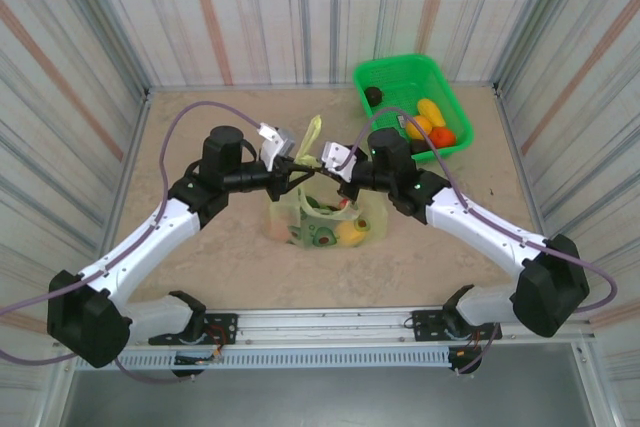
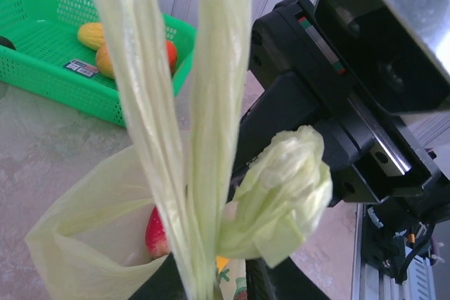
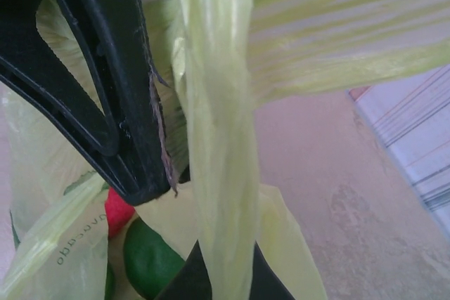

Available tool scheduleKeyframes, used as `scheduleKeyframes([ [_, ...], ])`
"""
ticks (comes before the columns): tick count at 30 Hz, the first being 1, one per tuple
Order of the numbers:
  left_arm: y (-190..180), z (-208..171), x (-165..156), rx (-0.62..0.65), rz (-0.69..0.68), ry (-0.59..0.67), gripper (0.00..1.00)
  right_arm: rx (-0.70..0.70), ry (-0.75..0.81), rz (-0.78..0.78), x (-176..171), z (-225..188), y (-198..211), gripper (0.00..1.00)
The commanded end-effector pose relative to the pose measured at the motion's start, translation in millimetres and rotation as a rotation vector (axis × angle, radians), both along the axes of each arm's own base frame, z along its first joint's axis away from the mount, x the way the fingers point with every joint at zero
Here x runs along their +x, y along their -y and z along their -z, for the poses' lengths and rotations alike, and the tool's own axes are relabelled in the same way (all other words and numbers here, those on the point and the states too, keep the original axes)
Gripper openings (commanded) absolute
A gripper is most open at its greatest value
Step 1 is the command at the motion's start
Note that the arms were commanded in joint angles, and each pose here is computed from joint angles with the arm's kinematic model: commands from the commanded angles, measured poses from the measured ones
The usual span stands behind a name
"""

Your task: Place the fake fruits into the plastic bag and tie a complex knot

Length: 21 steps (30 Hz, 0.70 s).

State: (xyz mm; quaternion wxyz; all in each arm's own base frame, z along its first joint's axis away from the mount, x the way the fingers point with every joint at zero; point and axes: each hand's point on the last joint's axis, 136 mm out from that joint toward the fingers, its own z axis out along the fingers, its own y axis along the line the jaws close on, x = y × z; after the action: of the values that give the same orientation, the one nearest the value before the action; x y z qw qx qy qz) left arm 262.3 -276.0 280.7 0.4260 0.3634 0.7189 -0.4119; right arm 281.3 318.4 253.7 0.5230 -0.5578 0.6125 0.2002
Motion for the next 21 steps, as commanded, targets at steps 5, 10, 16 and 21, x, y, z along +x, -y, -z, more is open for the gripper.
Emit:
scheduleKeyframes([
  [5, 1, -11, 5, -0.016, -0.007, 0.03, 0.06, 0.031, -0.002, -0.059, -9, -10, -10, 0.0],
  [10, -3, -14, 6, -0.034, -0.019, 0.048, 0.0, 0.026, -0.007, -0.045, -9, -8, -6, 0.0],
  [16, -4, -14, 5, -0.046, -0.023, 0.051, 0.0, 0.062, -0.014, 0.001, -7, -11, 5, 0.24],
  [21, -5, -14, 6, -0.049, -0.025, 0.053, 0.0, 0.086, -0.011, 0.032, -8, -13, 16, 0.27],
])
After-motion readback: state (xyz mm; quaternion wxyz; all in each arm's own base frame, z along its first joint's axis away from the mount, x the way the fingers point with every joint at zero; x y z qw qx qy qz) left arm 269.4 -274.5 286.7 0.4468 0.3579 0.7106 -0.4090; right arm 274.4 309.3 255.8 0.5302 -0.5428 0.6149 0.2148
